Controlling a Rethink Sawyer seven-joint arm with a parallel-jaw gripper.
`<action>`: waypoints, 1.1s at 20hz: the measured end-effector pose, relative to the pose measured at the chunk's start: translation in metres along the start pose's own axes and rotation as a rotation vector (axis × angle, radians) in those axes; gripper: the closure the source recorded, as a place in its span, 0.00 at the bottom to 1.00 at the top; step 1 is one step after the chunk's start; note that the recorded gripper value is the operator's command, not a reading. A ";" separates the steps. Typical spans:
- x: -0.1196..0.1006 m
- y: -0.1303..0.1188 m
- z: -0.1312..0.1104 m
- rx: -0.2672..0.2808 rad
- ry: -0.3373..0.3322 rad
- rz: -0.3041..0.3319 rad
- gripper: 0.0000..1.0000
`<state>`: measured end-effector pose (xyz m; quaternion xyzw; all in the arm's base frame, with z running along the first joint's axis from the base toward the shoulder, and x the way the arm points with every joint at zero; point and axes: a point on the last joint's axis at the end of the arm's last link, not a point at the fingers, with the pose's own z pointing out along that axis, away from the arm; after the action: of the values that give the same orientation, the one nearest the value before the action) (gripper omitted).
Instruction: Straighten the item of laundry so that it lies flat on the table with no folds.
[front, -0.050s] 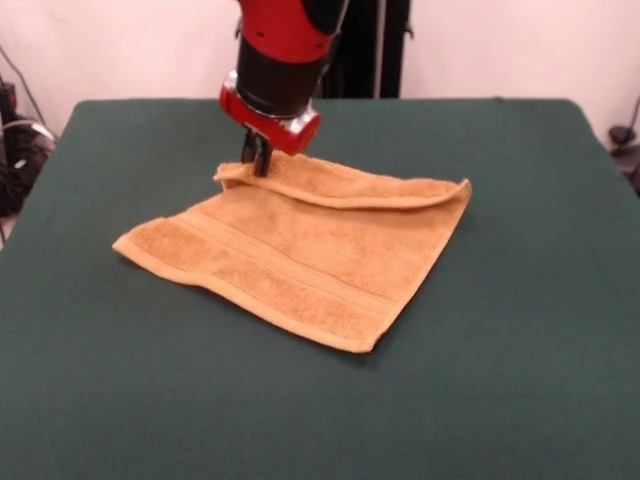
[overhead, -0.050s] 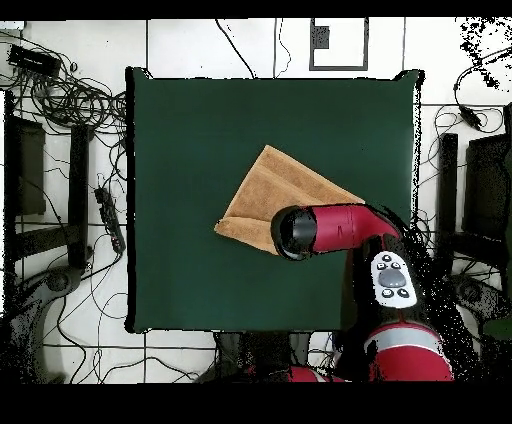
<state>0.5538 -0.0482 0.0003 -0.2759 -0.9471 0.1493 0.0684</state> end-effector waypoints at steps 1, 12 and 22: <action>0.002 0.001 0.001 0.002 0.002 -0.003 1.00; 0.025 0.007 0.031 0.028 0.060 -0.031 1.00; 0.044 0.011 0.027 0.094 0.085 -0.063 1.00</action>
<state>0.5169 -0.0222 -0.0271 -0.2485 -0.9434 0.1795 0.1262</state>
